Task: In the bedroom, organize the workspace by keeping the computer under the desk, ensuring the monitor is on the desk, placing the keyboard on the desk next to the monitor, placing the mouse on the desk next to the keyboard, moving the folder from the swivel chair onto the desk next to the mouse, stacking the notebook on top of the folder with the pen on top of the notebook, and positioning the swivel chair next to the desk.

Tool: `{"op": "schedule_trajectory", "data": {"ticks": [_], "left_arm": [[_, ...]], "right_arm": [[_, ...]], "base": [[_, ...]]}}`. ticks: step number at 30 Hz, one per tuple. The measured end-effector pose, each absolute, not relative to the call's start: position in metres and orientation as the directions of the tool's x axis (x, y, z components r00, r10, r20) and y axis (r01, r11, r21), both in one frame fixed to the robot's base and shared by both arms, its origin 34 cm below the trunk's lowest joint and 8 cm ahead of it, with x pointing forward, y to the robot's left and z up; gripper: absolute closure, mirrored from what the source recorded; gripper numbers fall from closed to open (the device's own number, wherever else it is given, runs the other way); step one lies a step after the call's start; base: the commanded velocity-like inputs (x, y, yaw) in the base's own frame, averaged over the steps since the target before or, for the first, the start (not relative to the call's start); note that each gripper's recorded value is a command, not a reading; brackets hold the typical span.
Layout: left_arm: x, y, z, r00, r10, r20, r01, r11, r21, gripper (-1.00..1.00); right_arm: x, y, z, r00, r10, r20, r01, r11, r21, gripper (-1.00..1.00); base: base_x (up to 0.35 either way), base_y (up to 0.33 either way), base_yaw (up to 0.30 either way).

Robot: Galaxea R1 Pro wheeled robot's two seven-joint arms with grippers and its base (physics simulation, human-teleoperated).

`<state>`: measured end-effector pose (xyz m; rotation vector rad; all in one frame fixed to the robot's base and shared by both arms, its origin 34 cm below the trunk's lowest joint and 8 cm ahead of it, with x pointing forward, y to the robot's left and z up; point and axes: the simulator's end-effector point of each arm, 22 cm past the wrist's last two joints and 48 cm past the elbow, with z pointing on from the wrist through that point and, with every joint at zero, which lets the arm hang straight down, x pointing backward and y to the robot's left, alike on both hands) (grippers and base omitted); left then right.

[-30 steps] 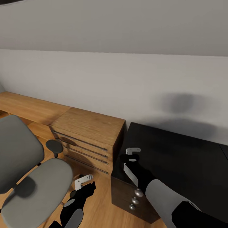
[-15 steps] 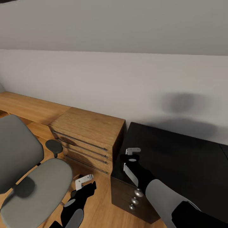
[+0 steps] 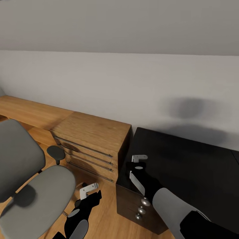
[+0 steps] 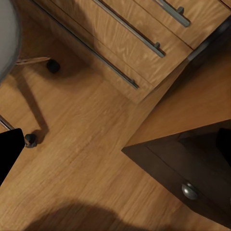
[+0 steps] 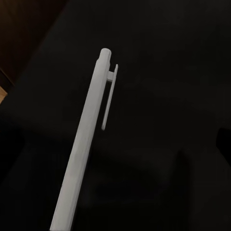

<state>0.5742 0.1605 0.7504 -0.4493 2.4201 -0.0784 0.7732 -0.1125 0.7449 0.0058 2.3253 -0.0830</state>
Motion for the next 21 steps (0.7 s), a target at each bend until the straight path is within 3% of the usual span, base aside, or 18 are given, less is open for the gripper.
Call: {"op": "schedule_trajectory", "data": {"ticks": [21], "left_arm": [[0.5749, 0.1603, 0.7438, -0.718, -0.339, -0.608, -0.299, 0.939, -0.171, -1.0]], "right_arm": [[0.7734, -0.113, 0.7377, -0.686, -0.024, -0.727, 0.031, 0.998, -0.062, -1.0]], "base": [[0.0, 0.0, 0.0]]}}
